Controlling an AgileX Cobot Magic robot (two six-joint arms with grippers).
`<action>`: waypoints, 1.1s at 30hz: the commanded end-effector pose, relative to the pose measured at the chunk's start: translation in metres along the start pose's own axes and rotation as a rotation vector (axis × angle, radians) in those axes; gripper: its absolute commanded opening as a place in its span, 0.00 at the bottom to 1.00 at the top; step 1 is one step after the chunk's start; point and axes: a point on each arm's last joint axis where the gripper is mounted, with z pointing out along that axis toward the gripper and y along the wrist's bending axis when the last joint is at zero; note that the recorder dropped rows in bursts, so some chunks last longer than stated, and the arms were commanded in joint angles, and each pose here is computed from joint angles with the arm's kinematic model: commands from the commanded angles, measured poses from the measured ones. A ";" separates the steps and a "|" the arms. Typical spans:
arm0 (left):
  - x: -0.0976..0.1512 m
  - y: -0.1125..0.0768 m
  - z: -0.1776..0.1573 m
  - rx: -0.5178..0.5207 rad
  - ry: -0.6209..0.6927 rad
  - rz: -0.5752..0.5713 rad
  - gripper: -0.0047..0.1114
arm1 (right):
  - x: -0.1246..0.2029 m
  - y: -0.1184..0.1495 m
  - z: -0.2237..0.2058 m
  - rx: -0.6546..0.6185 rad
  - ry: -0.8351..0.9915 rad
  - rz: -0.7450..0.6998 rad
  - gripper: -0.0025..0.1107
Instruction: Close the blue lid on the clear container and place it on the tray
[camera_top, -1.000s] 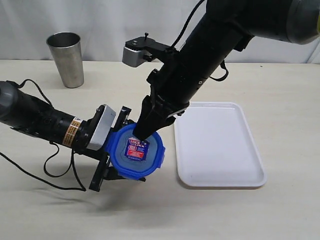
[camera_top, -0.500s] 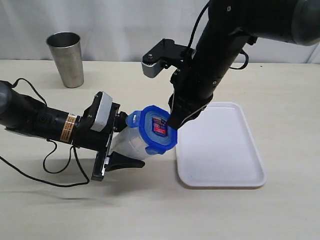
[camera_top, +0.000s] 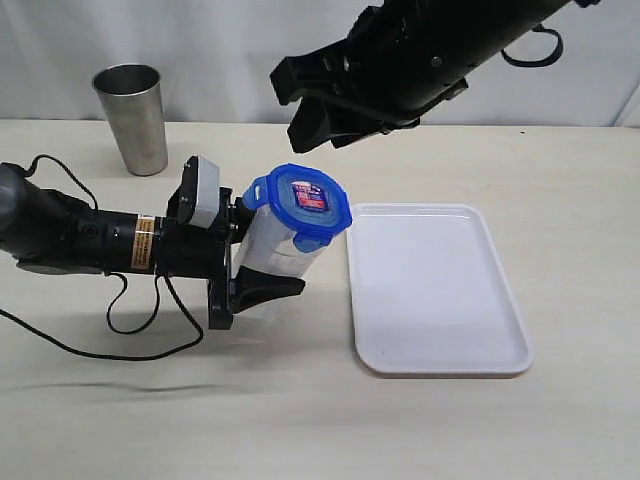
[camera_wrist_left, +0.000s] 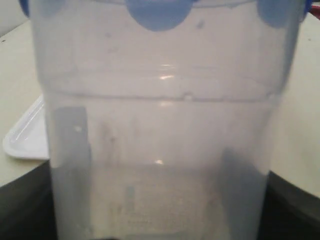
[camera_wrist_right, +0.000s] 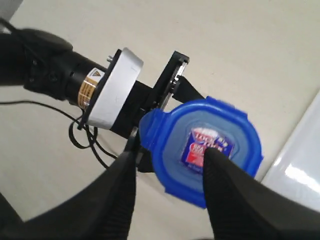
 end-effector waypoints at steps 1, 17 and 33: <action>-0.005 0.005 -0.001 -0.046 -0.008 -0.033 0.04 | -0.003 -0.006 0.013 0.026 -0.005 0.195 0.39; -0.004 0.006 -0.001 -0.056 0.004 -0.046 0.04 | -0.033 0.046 0.075 0.451 0.121 -0.039 0.37; -0.004 0.007 -0.001 -0.065 0.008 -0.050 0.04 | -0.023 0.049 0.110 0.412 0.207 -0.030 0.37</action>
